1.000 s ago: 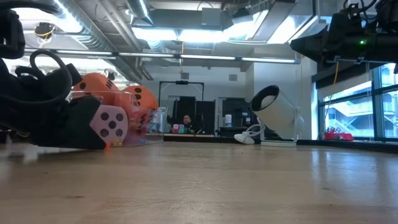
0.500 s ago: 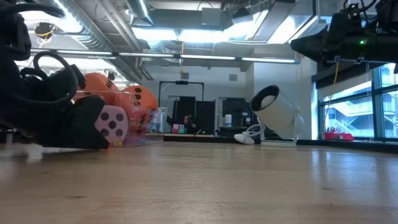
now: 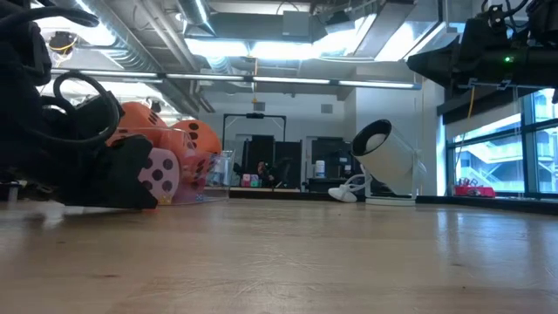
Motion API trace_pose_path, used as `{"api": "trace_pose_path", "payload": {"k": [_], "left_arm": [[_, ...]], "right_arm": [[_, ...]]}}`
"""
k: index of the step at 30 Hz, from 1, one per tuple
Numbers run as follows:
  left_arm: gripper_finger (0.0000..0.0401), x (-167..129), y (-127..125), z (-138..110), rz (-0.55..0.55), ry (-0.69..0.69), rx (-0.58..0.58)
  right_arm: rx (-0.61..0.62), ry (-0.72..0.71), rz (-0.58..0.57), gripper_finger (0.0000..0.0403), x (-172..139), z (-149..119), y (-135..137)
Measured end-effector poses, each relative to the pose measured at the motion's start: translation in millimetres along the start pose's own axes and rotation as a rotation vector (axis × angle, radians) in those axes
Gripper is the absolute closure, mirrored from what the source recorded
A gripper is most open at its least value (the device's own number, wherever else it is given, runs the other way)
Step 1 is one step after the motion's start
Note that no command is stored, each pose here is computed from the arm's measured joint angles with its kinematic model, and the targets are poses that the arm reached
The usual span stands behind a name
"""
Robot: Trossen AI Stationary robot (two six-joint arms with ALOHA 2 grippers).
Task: Pick & Place Dice
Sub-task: Put the small orange die into the transparent bin
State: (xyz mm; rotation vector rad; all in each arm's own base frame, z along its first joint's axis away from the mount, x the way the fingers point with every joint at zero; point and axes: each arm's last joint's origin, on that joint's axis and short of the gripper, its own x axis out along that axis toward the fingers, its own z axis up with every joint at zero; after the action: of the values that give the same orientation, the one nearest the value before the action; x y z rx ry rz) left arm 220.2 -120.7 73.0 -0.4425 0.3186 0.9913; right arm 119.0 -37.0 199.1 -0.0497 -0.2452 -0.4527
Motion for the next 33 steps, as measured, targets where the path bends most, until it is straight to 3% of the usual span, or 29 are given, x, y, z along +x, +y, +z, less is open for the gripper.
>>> {"api": "trace_pose_path", "payload": {"k": [13,33], "left_arm": [[0.0245,1.3,-0.5,0.7,0.003,0.000,-0.007],[0.0277,5.4,-0.1,2.9,0.025,0.012,-0.013]], "right_arm": [[0.000,0.000,0.000,0.0273,0.0,0.0,0.0],[0.000,0.000,0.000,0.0273,0.0,0.0,0.0]]}}
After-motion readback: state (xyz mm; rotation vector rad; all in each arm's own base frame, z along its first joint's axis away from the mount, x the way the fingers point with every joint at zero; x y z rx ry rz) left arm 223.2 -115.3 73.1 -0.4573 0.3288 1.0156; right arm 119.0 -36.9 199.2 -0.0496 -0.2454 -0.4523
